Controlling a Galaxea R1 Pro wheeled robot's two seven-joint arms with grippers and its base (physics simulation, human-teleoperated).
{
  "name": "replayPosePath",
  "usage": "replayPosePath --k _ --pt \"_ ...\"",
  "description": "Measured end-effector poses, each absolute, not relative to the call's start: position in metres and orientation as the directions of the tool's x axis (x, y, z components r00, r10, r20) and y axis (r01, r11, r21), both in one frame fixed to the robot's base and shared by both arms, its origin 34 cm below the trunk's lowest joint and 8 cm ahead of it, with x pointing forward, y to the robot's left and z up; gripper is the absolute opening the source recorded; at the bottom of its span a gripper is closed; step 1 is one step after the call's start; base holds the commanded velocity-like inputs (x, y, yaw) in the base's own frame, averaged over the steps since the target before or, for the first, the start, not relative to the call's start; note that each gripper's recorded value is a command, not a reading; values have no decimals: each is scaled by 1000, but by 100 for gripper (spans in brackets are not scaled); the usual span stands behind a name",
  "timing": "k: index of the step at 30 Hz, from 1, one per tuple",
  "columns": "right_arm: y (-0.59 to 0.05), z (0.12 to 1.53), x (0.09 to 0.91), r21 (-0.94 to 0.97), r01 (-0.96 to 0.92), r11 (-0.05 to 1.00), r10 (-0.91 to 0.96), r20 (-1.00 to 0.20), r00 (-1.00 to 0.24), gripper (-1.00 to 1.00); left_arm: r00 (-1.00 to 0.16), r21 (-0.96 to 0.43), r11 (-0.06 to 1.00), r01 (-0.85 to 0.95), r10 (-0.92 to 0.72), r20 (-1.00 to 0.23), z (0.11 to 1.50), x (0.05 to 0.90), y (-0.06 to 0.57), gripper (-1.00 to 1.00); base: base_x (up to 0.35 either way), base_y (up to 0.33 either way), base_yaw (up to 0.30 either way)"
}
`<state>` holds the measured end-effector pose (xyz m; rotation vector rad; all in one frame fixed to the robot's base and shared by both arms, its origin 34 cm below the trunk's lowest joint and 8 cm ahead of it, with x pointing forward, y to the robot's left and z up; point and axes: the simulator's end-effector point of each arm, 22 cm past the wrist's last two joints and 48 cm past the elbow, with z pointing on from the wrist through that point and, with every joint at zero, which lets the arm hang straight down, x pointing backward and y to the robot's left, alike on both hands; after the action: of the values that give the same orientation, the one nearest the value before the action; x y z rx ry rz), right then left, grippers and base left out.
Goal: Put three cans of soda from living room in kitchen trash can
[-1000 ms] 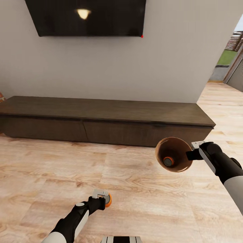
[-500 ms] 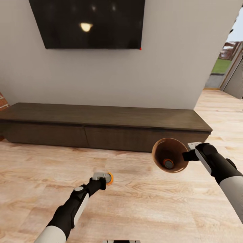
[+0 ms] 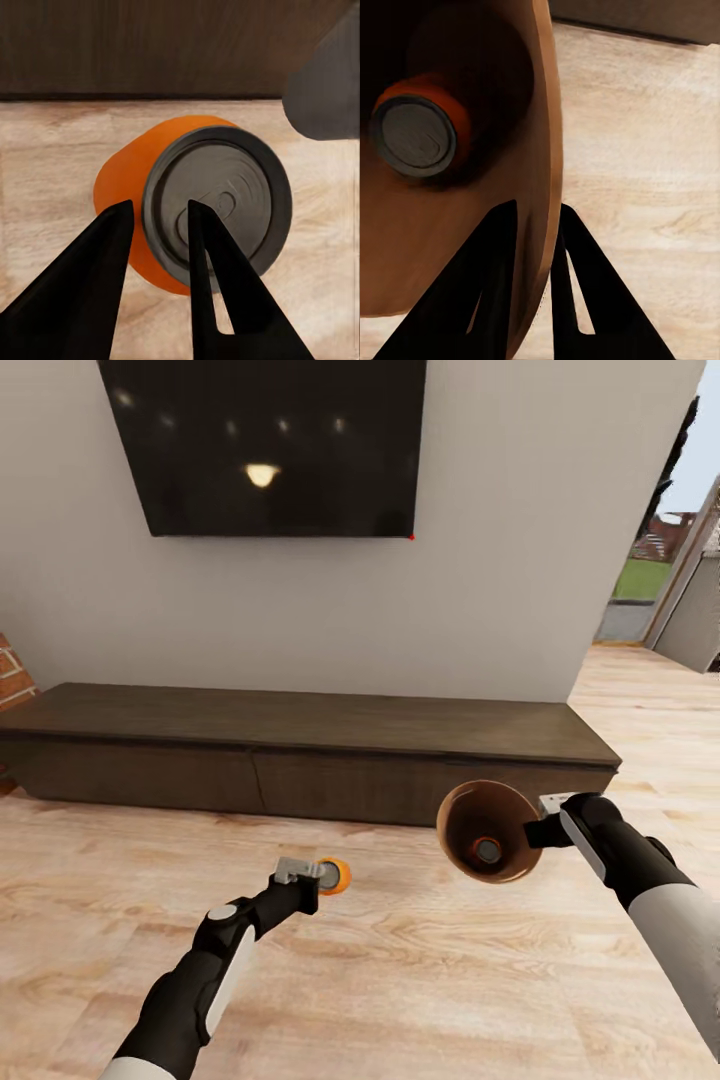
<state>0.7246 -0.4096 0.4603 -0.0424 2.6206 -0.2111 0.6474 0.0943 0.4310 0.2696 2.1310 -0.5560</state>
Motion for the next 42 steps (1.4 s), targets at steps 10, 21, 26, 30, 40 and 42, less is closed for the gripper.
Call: replayPosePath --k 10,21,26,30,40,42 --pt "-379 457 719 -121 -7 993 -65 -482 -874 -100 -510 -300 818 491 -9 -860 498 623 85 -100 0 0 0" --pt "-360 475 719 -124 -37 992 -95 -509 -855 -100 -462 -292 786 545 -9 -887 561 594 79 -100 0 0 0" --pt "-354 482 717 -153 -60 986 -131 -512 -849 -100 -493 -306 783 542 1 -870 570 585 77 -100 0 0 0" --pt "-345 491 717 -148 -53 988 -125 -527 -841 -100 -521 -319 780 539 12 -853 572 578 75 -100 0 0 0" --pt "-333 491 715 -176 -60 983 -145 -524 -839 -100 -583 -371 762 531 11 -812 575 569 64 -100 0 0 0" --pt "-331 490 714 -172 -62 983 -144 -523 -840 -100 -593 -381 758 529 10 -805 575 568 61 -100 0 0 0"
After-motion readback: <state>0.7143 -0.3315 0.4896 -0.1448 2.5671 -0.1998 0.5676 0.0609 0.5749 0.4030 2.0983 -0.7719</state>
